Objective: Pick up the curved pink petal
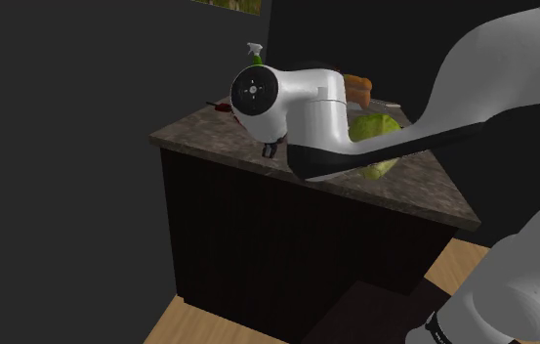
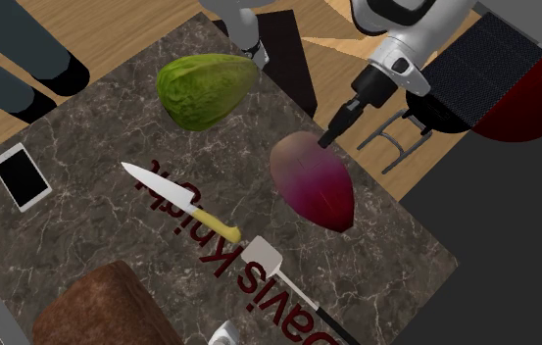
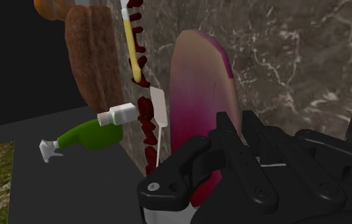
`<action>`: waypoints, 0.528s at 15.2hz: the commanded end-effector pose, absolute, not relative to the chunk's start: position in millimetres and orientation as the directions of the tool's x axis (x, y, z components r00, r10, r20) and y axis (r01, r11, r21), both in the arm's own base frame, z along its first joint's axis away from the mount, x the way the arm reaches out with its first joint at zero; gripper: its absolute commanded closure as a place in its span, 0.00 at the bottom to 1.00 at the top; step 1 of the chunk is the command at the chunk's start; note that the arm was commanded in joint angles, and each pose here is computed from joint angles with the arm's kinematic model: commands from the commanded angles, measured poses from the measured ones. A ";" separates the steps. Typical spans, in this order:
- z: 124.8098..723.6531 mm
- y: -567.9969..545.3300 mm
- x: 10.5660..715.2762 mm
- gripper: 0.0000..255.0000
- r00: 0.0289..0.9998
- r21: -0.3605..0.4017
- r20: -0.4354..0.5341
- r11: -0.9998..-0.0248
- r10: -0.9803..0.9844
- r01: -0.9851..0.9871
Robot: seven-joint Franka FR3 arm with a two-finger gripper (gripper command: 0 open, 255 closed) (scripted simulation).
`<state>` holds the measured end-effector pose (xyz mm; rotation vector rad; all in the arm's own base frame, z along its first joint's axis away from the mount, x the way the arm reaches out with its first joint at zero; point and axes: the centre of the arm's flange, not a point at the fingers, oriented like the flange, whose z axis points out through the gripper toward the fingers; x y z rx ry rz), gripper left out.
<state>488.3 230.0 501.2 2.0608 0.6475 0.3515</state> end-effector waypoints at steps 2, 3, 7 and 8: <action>518.0 230.5 489.2 1.00 0.821 0.843 -0.002 -0.441 0.571 0.309; 523.3 230.5 489.2 1.00 0.821 0.843 -0.002 -0.441 0.571 0.309; 544.4 230.5 489.2 1.00 0.821 0.843 -0.002 -0.441 0.571 0.309; 549.7 230.5 489.2 1.00 0.821 0.843 -0.002 -0.441 0.571 0.309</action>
